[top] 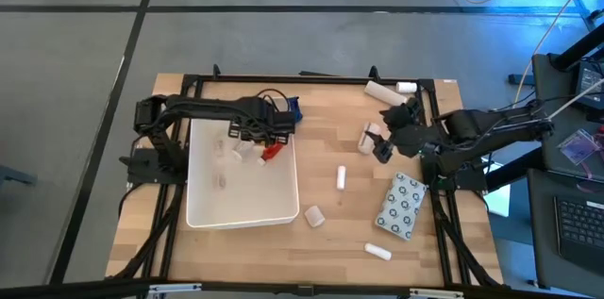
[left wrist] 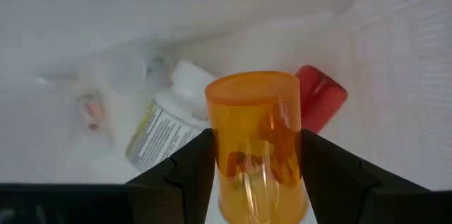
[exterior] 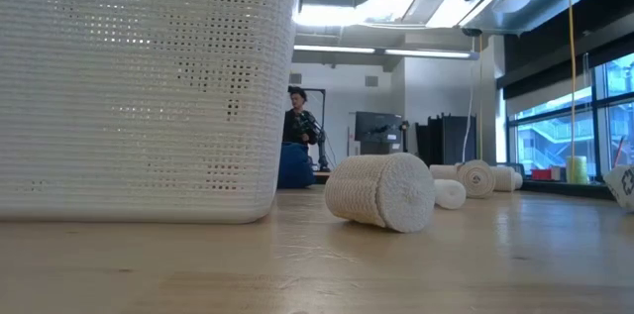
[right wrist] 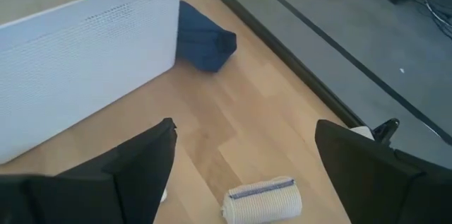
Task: Pick & place medical supplies in basket/bin
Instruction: Put the orange medicine bottle into the white bin, then put the white medicine bottle into the white bin
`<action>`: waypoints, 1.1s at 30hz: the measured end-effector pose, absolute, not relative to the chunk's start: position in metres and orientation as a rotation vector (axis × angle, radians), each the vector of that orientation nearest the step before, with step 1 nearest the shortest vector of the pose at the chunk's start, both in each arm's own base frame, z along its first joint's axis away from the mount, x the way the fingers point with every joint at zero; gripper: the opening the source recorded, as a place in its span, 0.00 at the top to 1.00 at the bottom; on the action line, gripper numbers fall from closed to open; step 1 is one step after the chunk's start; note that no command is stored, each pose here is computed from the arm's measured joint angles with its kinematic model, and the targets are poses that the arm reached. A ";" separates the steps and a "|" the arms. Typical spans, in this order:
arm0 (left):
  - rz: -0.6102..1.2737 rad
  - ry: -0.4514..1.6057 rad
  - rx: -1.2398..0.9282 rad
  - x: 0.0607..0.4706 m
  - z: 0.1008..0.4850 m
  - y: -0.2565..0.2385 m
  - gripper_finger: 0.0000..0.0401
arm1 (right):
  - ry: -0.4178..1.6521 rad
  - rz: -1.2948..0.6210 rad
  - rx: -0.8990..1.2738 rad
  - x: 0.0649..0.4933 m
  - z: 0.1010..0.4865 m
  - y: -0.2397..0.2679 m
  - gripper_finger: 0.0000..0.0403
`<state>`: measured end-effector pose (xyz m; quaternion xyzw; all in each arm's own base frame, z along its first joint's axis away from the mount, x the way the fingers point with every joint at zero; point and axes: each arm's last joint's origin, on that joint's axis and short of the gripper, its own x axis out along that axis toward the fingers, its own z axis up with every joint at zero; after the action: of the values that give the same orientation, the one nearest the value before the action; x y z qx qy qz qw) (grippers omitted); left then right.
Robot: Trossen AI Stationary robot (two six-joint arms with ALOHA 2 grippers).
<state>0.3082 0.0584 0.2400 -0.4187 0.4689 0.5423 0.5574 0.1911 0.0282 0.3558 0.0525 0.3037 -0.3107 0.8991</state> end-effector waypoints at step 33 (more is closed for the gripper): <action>1.261 1.076 -0.951 0.294 0.215 0.060 0.44 | 0.707 -0.639 0.101 0.208 0.343 0.028 0.16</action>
<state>0.2937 0.0600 0.2155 -0.4063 0.4598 0.5389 0.5771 0.2076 0.0284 0.3431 0.0485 0.3403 -0.3074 0.8873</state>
